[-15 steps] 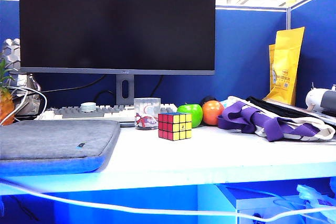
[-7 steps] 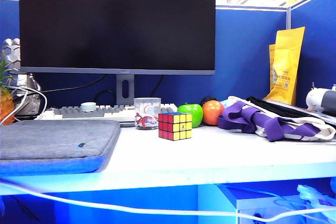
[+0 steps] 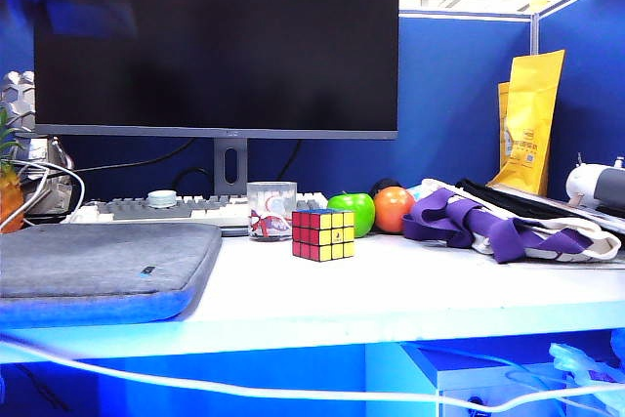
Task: Rotate the Rubik's Cube so that its red face is facing towards you.
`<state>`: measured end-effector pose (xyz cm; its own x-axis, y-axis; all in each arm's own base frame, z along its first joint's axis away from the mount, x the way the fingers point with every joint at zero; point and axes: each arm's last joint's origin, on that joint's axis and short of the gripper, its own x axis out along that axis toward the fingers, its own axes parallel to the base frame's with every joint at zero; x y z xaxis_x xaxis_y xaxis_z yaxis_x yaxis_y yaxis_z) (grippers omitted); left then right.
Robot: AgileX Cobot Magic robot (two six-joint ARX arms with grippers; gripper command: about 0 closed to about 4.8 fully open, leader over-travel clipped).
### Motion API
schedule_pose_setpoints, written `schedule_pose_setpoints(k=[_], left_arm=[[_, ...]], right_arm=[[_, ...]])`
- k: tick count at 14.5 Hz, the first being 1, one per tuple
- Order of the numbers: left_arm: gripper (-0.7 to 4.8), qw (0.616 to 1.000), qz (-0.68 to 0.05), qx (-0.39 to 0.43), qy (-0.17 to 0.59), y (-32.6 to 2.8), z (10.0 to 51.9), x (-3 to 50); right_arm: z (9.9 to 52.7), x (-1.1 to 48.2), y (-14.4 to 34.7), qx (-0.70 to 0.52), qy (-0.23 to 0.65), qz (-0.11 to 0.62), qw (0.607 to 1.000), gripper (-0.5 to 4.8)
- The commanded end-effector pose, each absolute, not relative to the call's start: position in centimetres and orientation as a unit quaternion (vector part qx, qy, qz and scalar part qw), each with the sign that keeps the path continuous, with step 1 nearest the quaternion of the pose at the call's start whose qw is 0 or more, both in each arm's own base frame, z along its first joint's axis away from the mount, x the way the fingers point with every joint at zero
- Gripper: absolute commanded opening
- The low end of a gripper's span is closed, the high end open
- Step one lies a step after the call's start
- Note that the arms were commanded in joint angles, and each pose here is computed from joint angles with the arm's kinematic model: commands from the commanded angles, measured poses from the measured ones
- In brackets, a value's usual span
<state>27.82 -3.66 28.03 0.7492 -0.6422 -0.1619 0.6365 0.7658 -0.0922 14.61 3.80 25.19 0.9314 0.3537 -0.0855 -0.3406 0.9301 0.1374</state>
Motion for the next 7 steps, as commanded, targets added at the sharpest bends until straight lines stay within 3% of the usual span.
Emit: schedule_pose_setpoints(k=[1, 4, 7], left_arm=[[0.21, 0.887, -0.44, 0.001, 0.138, -5.5, 24.4, 29.7], [0.21, 0.855, -0.488, 0.057, 0.168, -8.1, 22.8, 28.9], [0.21, 0.847, -0.494, 0.103, 0.165, -11.5, 22.6, 29.1]], right_arm=[[26.3, 20.8, 5.9, 0.077, 0.165, 0.283, 0.942, 0.07], [26.5, 25.7, 7.1, 0.072, 0.219, 0.289, 0.929, 0.08], [24.8, 28.6, 8.1, 0.087, 0.262, 0.328, 0.903, 0.08]])
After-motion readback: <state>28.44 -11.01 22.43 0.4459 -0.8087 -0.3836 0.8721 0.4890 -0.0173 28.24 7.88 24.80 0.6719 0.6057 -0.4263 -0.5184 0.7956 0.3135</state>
